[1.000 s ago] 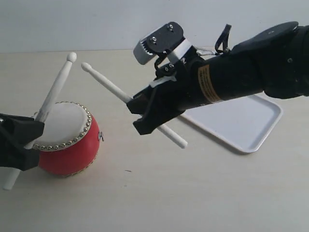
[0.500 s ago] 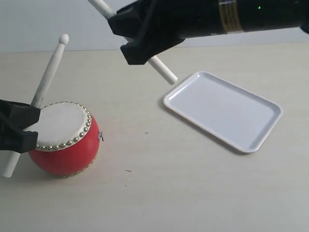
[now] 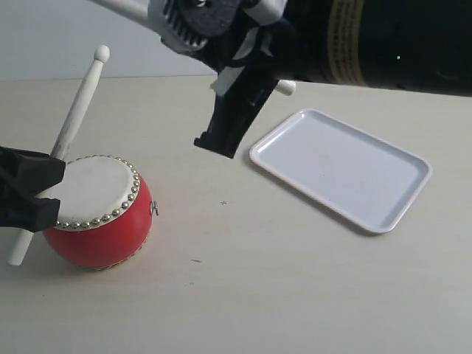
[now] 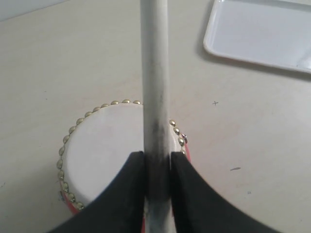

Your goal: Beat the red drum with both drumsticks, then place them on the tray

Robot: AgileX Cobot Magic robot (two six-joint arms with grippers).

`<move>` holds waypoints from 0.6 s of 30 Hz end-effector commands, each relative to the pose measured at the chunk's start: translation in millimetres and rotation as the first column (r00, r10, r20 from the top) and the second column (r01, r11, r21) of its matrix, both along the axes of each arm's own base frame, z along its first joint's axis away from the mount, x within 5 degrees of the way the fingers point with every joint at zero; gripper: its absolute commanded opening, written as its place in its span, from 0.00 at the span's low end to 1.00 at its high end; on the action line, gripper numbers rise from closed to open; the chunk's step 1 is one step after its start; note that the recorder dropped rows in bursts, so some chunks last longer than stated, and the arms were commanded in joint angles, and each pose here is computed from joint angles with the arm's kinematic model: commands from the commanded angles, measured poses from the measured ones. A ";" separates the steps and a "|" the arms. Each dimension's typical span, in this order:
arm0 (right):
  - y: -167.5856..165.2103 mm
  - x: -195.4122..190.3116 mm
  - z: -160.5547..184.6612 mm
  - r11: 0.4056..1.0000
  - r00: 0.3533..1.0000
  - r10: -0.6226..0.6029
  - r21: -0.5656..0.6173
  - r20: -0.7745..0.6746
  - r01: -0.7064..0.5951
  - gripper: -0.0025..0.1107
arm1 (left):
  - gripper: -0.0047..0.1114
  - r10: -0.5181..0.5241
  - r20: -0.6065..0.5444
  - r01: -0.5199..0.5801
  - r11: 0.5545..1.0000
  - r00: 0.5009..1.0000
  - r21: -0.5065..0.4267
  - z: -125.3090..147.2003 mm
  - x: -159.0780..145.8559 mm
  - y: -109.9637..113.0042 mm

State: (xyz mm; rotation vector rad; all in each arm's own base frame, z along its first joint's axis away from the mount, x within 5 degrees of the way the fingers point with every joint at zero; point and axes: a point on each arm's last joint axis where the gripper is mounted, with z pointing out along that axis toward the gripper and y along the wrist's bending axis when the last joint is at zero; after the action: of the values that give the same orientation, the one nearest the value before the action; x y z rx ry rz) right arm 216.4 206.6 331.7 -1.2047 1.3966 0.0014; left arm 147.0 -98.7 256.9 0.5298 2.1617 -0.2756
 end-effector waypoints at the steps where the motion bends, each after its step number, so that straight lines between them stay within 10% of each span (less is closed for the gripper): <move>1: 0.9 -6.0 5.0 0.980 0.978 -0.181 0.072 -0.100 0.188 0.02 | 0.04 -0.003 0.009 0.003 1.000 1.000 -0.012 2.3 1.5 -1.3; 8: 1.8 -18.7 18.4 0.947 0.813 -0.308 -0.081 -0.494 0.310 0.02 | 0.04 -0.002 0.007 0.002 1.000 1.000 -0.017 2.3 1.4 -1.6; 18: 29.6 -0.5 -33.7 0.920 0.691 -0.391 -0.233 -0.608 0.316 0.02 | 0.04 0.043 -0.066 -0.040 0.998 0.997 0.048 -4.5 -1.5 4.7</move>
State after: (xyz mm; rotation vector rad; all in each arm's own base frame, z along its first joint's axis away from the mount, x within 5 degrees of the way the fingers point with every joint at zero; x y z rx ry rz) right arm 209.0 227.7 310.5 -1.0107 2.2272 0.1010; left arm 145.2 -94.4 252.3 0.5203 2.2258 -0.2290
